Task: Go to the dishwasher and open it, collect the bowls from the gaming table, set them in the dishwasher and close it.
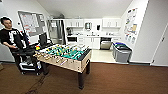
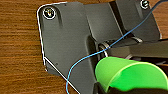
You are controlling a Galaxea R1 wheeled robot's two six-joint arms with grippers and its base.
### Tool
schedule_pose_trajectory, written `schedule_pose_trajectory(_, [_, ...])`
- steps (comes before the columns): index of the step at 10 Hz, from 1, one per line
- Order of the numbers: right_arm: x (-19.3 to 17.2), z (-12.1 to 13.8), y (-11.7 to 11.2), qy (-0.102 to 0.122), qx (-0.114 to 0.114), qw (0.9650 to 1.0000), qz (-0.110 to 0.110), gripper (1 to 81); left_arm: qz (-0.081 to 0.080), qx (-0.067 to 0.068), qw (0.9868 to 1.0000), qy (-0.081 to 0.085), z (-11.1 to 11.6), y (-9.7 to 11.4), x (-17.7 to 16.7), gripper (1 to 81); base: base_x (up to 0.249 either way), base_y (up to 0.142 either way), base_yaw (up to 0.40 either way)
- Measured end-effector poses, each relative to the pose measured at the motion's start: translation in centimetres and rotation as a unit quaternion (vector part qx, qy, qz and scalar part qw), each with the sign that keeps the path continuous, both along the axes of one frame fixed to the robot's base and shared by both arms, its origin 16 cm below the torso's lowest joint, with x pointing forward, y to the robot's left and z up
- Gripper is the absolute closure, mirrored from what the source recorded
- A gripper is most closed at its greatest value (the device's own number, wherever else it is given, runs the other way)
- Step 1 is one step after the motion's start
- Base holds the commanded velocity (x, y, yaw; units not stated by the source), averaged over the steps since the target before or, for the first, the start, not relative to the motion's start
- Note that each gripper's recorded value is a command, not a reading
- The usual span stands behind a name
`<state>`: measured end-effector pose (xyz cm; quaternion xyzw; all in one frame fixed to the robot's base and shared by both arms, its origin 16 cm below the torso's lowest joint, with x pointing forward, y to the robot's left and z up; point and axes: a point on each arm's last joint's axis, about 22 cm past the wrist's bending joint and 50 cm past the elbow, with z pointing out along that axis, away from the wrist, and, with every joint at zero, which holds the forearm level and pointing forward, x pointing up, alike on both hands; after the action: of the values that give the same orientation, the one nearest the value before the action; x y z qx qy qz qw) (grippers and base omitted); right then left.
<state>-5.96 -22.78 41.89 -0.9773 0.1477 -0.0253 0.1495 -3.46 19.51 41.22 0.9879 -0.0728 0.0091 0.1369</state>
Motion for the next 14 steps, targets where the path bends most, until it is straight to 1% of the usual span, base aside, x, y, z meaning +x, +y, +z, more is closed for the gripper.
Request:
schedule_pose_trajectory(1, [-0.09, 0.0, -0.07, 0.001, 0.0, 1.0, 0.0, 81.1, 0.0, -0.005, 1.0, -0.001, 0.06, -0.59, 0.02, 81.1, 0.139, -0.084, 0.0])
schedule_pose_trajectory(3, [-0.04, 0.01, 0.36, 0.001, 0.002, 1.0, 0.0, 81.1, 0.0, -0.002, 1.0, 0.002, 0.03, -0.34, -0.28, 81.1, 0.139, -0.092, 0.0])
schedule_pose_trajectory(8, [0.09, 0.01, 0.33, 0.0, 0.002, 1.0, 0.001, 81.1, 0.0, -0.003, 1.0, 0.001, 0.03, -0.38, -0.24, 81.1, 0.139, -0.094, 0.0])
schedule_pose_trajectory(11, [0.2, 0.01, 0.33, -0.001, 0.002, 1.0, 0.0, 81.1, 0.0, -0.006, 1.0, -0.001, 0.07, -0.87, -0.01, 81.1, 0.139, -0.094, 0.0])
schedule_pose_trajectory(14, [0.29, 0.02, 0.62, -0.002, 0.004, 1.0, 0.001, 81.1, 0.0, -0.006, 1.0, 0.0, 0.07, -0.9, -0.08, 81.1, 0.139, -0.095, 0.0])
